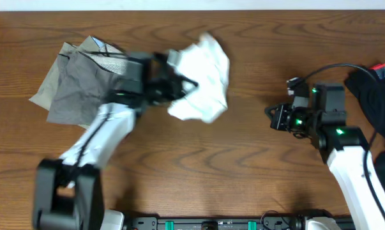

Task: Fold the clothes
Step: 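Carry the shirt bundle with the left gripper onto the grey trousers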

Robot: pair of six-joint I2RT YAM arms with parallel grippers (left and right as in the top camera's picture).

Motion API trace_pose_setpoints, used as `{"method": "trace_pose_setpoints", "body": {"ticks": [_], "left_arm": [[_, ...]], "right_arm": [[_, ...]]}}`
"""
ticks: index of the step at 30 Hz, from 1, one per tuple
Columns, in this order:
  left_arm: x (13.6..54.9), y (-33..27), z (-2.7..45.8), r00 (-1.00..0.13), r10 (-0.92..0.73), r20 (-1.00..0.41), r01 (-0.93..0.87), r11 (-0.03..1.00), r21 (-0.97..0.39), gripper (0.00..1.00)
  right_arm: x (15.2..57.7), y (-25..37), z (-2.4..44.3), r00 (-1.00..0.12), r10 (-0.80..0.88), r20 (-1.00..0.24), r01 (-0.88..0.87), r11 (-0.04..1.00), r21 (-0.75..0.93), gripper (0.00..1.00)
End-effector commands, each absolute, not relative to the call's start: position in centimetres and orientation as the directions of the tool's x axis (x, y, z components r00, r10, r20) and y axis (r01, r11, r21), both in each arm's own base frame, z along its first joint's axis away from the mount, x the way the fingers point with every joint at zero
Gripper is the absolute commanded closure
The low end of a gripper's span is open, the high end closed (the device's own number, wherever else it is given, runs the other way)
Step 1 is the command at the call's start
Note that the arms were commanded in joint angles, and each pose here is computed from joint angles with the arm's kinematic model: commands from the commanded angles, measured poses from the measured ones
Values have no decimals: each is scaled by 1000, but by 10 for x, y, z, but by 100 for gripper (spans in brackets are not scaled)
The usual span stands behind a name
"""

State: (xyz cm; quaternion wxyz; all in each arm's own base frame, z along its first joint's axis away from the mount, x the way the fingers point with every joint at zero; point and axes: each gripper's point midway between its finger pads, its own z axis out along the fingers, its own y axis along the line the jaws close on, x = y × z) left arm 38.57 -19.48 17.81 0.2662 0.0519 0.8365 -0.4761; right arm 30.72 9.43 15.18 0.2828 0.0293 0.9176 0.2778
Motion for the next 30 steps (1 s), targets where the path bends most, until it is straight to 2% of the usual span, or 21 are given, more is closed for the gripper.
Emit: {"method": "trace_pose_setpoints", "body": {"ticks": [1, 6, 12, 13, 14, 15, 16, 17, 19, 22, 28, 30], "left_arm": [[404, -150, 217, -777, -244, -580, 384, 546, -744, 94], [424, -40, 209, -716, -448, -535, 186, 617, -765, 94], [410, 66, 168, -640, -616, -459, -135, 678, -722, 94], [406, 77, 157, -636, -639, -433, -194, 675, -712, 88], [402, 84, 147, -635, -657, -407, -241, 669, -703, 74], [398, 91, 135, -636, -673, -379, -292, 664, -689, 48], [393, 95, 126, -640, -680, -358, -331, 664, -670, 37], [387, 100, 117, -646, -683, -341, -365, 668, -648, 33], [370, 114, 102, -656, -681, -325, -432, 692, -578, 32], [347, 142, 100, -614, -724, -315, -526, 673, -520, 26], [306, 198, 138, -446, -809, -382, -614, 587, -527, 20], [299, 201, 159, -410, -816, -409, -584, 579, -569, 23]], "right_arm": [[308, 87, 155, -825, 221, -520, -84, 862, 500, 99], [300, 87, 147, -850, 225, -475, -54, 861, 505, 99], [299, 87, 146, -853, 225, -471, -52, 861, 505, 99], [300, 87, 146, -852, 225, -472, -53, 862, 505, 99], [300, 87, 146, -851, 225, -474, -54, 861, 505, 99], [301, 87, 147, -850, 225, -477, -56, 861, 505, 99], [301, 87, 147, -849, 225, -479, -57, 861, 505, 99], [301, 87, 147, -848, 225, -480, -57, 861, 505, 99], [301, 87, 147, -850, 225, -476, -57, 860, 508, 99], [297, 87, 144, -860, 224, -458, -47, 860, 508, 99], [295, 87, 143, -864, 224, -451, -43, 860, 508, 99], [295, 87, 143, -864, 224, -451, -43, 860, 508, 99]]}}
